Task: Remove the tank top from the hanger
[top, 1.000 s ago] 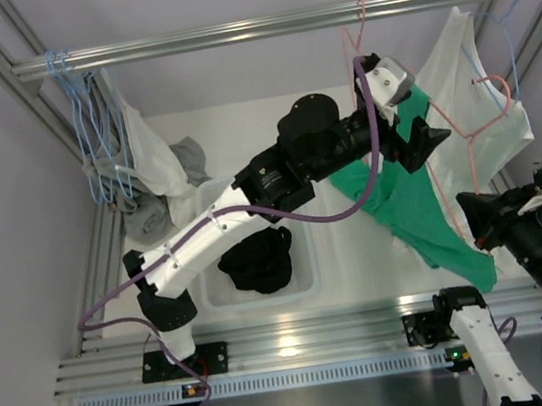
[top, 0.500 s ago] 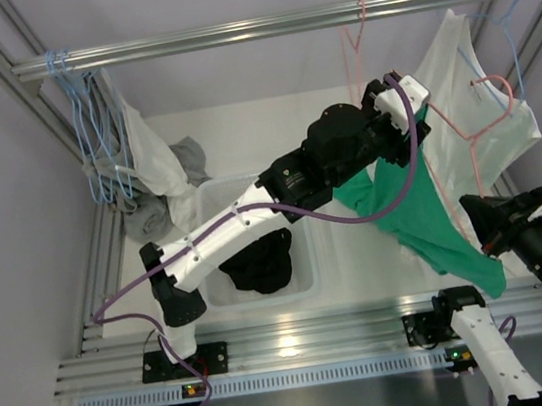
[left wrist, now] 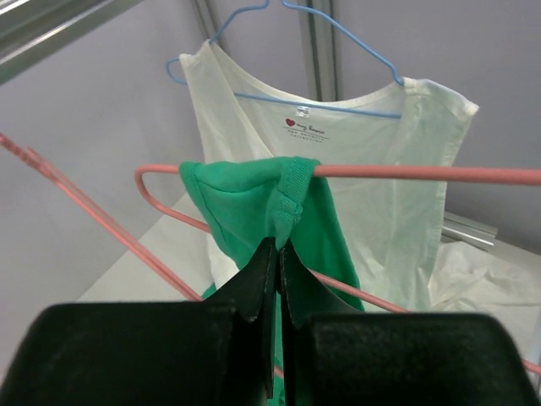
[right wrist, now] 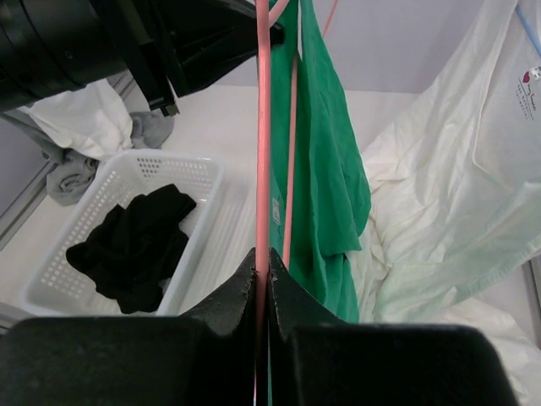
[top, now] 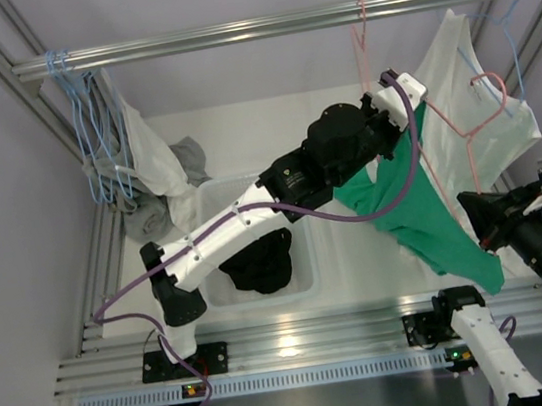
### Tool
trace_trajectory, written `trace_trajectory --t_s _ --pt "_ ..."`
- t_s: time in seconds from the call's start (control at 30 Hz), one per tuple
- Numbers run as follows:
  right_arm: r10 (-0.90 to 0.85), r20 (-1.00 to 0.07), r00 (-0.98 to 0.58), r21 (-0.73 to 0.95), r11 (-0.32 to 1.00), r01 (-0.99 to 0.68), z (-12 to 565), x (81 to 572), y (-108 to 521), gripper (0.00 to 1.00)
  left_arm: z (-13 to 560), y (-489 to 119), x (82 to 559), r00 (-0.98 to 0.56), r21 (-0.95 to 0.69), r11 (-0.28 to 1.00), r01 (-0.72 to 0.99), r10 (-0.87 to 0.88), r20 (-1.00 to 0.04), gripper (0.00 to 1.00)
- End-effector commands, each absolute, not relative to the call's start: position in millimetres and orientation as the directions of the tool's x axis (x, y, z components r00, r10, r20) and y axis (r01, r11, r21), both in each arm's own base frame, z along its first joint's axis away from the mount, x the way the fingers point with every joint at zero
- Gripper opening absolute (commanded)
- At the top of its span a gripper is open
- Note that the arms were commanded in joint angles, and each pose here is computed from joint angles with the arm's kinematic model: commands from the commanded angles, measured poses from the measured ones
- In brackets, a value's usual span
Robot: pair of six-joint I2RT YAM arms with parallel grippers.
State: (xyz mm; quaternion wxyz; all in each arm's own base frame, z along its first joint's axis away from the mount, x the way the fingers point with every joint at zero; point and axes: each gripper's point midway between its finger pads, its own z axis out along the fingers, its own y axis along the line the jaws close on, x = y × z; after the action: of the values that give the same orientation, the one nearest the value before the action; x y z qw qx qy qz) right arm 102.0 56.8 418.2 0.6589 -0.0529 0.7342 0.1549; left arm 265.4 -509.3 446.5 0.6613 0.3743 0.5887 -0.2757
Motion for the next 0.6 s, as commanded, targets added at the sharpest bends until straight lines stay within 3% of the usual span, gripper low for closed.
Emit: trace_trajectory --t_s 0.0,0.17,0.57 --pt "0.100 -0.988 -0.116 0.133 0.935 -0.328 420 108 62 0.00 505 -484 284 0.179 0.075 0.698 0.712 -0.078 -0.981 0.00" --pt "0.073 -0.991 -0.116 0.115 0.904 -0.411 416 98 74 0.00 534 -447 330 0.158 -0.088 0.837 0.540 -0.203 -0.966 0.00" --pt "0.034 -0.999 -0.035 0.048 0.817 -0.575 425 63 95 0.00 542 -425 360 0.131 -0.195 0.843 0.501 -0.297 -0.946 0.00"
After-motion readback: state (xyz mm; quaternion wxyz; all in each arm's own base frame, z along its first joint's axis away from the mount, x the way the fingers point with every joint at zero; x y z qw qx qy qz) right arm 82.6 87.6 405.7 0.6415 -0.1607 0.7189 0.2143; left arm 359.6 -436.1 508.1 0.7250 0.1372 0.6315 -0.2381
